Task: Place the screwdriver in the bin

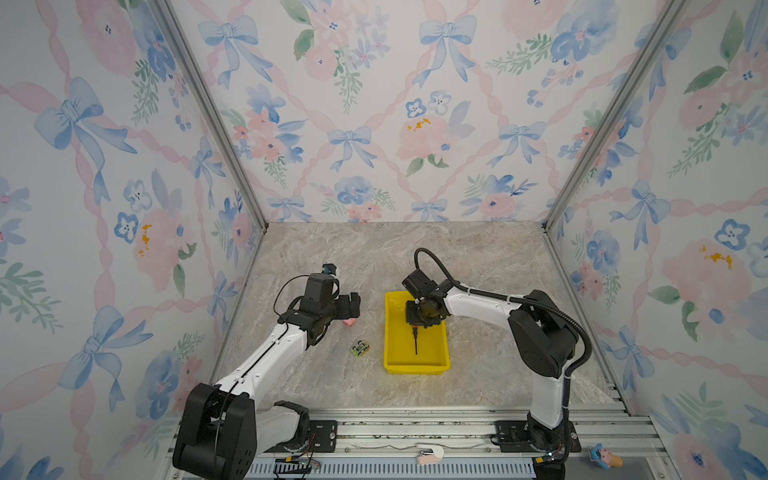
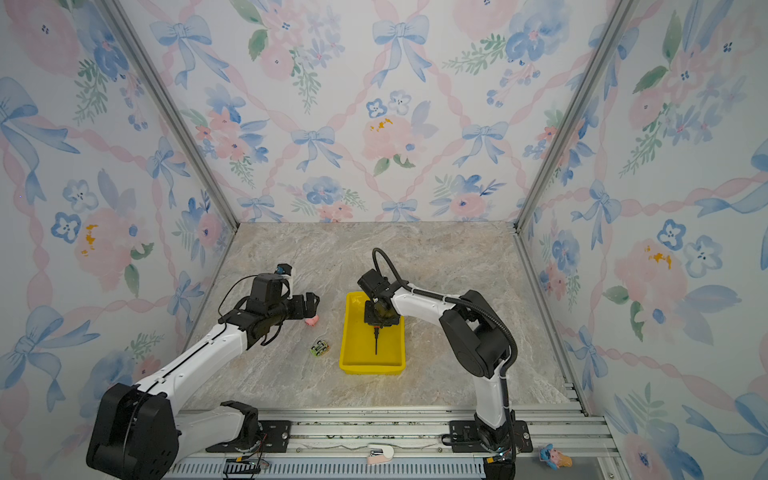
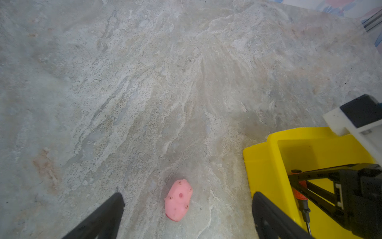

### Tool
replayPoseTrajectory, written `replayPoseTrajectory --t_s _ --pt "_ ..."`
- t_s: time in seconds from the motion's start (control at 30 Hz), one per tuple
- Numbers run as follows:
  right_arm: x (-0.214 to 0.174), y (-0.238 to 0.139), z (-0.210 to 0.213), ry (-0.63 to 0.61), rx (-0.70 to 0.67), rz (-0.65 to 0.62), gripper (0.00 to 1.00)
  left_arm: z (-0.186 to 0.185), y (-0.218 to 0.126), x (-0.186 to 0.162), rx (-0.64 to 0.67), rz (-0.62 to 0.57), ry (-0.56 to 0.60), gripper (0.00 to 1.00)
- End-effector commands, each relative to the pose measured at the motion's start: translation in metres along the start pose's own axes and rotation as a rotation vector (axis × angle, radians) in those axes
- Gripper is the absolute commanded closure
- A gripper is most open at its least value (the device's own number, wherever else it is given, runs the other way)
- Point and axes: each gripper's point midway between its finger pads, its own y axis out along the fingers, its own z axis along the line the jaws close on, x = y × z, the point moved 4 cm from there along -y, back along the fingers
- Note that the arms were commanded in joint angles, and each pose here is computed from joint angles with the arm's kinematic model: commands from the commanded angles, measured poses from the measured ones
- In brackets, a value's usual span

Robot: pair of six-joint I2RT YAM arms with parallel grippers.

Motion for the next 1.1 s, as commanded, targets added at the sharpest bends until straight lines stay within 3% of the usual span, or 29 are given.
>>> replayPoseTrajectory --t_s 0.0,0.47,0.83,0.93,1.07 --pt "-0.002 0.0 0.006 -0.016 0.002 -0.003 0.7 -0.002 0.001 0.006 -0.016 -0.016 0.009 0.03" --pt "0.012 -0.045 0.033 -0.139 0.005 -0.091 0.58 -0.003 -0.001 0.013 -0.011 -0.035 0.02 0.02" --pt "0.026 -0.119 0.02 -0.208 -0.069 -0.241 0.49 0.014 0.0 0.017 0.065 -0.051 0.023 0.02" --pt "0.031 -0.146 0.003 -0.208 -0.118 -0.324 0.4 0.024 -0.002 0.021 0.116 -0.07 0.014 0.02" --pt "0.038 -0.173 -0.03 -0.159 -0.152 -0.412 0.17 0.033 -0.011 0.042 0.176 -0.134 0.029 0.02"
